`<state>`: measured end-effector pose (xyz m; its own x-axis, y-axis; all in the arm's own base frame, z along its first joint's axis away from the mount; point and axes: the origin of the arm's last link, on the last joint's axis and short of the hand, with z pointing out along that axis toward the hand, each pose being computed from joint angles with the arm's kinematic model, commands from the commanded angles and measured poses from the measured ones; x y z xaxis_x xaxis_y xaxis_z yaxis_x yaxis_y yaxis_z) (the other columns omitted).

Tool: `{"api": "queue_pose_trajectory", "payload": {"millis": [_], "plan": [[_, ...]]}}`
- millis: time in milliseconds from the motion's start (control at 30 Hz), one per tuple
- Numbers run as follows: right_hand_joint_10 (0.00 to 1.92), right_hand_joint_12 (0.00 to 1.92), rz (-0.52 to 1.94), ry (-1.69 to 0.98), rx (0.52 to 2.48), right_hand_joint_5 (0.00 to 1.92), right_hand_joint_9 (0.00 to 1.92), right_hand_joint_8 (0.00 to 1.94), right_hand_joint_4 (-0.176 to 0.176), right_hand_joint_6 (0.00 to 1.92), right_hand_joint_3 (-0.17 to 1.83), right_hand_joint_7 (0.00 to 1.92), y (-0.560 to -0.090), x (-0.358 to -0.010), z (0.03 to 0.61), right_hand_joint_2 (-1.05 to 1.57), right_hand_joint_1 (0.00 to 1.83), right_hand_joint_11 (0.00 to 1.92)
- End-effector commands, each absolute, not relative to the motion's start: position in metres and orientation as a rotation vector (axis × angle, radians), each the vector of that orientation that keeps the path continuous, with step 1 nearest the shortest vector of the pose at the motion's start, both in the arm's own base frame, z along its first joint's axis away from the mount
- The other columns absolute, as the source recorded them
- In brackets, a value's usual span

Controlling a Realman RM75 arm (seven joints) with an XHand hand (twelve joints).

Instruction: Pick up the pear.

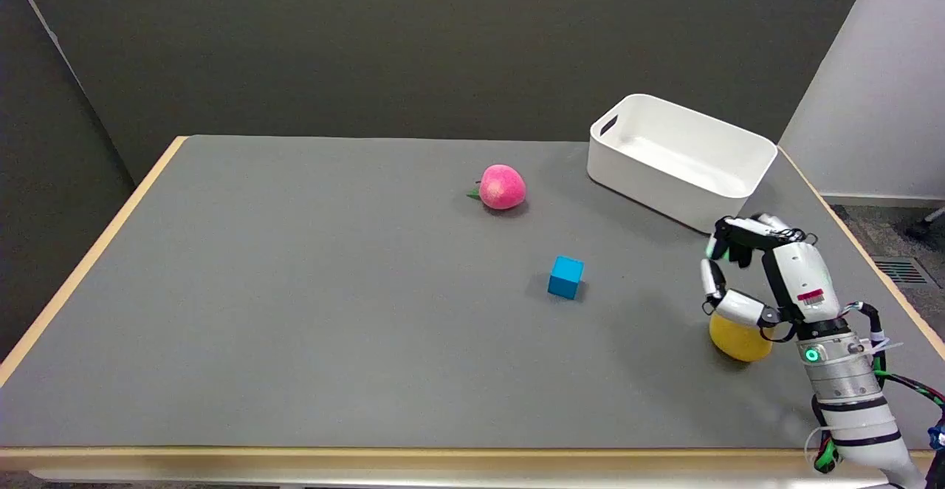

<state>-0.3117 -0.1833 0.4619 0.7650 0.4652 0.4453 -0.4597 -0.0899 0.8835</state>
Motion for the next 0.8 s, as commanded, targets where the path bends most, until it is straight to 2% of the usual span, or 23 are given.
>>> {"api": "queue_pose_trajectory", "payload": {"millis": [33, 67, 133, 167, 200, 367, 500, 800], "plan": [[1.6, 1.91, 0.757, -0.178, 1.398, 0.43, 0.66, 1.04, -0.054, 0.78, 0.85, 0.7, -0.165, -0.329, 0.465, 0.65, 0.57, 0.35], [1.41, 1.89, 0.742, -0.193, 1.394, 0.39, 0.61, 0.9, -0.044, 0.71, 0.85, 0.62, -0.163, -0.331, 0.466, 0.64, 0.52, 0.47], [1.02, 1.59, 0.7, -0.229, 1.386, 0.32, 0.32, 0.59, -0.044, 0.57, 0.82, 0.43, -0.158, -0.334, 0.468, 0.6, 0.45, 0.3], [0.9, 1.48, 0.678, -0.232, 1.384, 0.29, 0.21, 0.49, -0.046, 0.53, 0.81, 0.36, -0.156, -0.335, 0.468, 0.59, 0.43, 0.22], [0.86, 1.45, 0.637, -0.219, 1.382, 0.28, 0.18, 0.46, -0.049, 0.51, 0.81, 0.33, -0.152, -0.335, 0.47, 0.59, 0.43, 0.19], [0.82, 1.44, 0.512, -0.161, 1.353, 0.26, 0.14, 0.43, -0.07, 0.48, 0.82, 0.3, -0.138, -0.332, 0.477, 0.58, 0.48, 0.19], [0.9, 1.55, 0.442, -0.144, 1.324, 0.28, 0.21, 0.48, -0.069, 0.52, 0.86, 0.37, -0.127, -0.332, 0.484, 0.58, 0.59, 0.28], [0.94, 1.62, 0.418, -0.165, 1.281, 0.29, 0.25, 0.52, -0.064, 0.54, 0.88, 0.41, -0.11, -0.336, 0.489, 0.58, 0.65, 0.34]]}}
